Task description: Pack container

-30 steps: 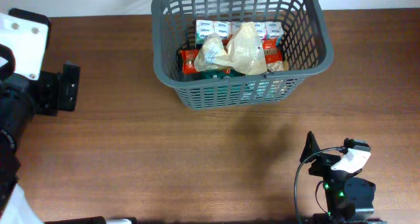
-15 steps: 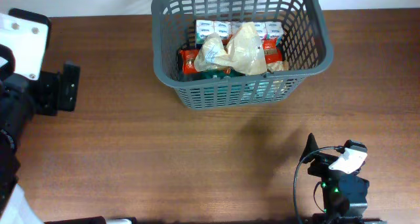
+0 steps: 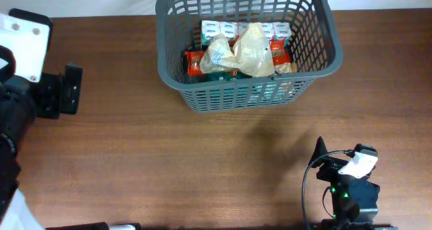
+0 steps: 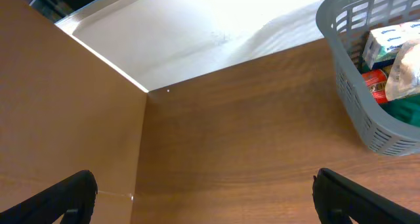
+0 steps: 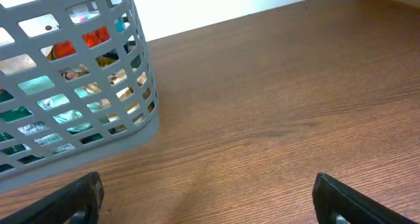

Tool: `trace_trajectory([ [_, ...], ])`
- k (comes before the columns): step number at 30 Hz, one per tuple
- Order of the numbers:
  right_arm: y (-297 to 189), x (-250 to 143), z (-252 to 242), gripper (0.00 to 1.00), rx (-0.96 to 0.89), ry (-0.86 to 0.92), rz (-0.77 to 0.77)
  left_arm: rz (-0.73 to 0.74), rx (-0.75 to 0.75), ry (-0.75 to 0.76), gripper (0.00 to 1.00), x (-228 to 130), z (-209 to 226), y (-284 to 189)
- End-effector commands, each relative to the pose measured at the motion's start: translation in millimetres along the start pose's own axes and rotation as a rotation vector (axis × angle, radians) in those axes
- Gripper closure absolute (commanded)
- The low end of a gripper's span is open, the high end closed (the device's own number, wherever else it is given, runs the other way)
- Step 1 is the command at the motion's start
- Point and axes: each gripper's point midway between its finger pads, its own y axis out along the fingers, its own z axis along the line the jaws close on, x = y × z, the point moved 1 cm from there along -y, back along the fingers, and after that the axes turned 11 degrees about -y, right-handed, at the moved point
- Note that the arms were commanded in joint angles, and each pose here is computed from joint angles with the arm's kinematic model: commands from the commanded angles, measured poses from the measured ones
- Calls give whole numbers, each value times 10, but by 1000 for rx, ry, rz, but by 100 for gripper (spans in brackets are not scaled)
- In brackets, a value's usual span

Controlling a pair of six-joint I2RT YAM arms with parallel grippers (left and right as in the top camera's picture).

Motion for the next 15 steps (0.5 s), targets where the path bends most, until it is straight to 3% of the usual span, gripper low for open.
trace_trajectory([
  [1,3,-5,-12,1,-11,5,-8,3,0,-19,1,-5,6,6],
  [15,3,-5,-12,1,-11,5,-8,1,-21,-19,1,-48,-49,75],
])
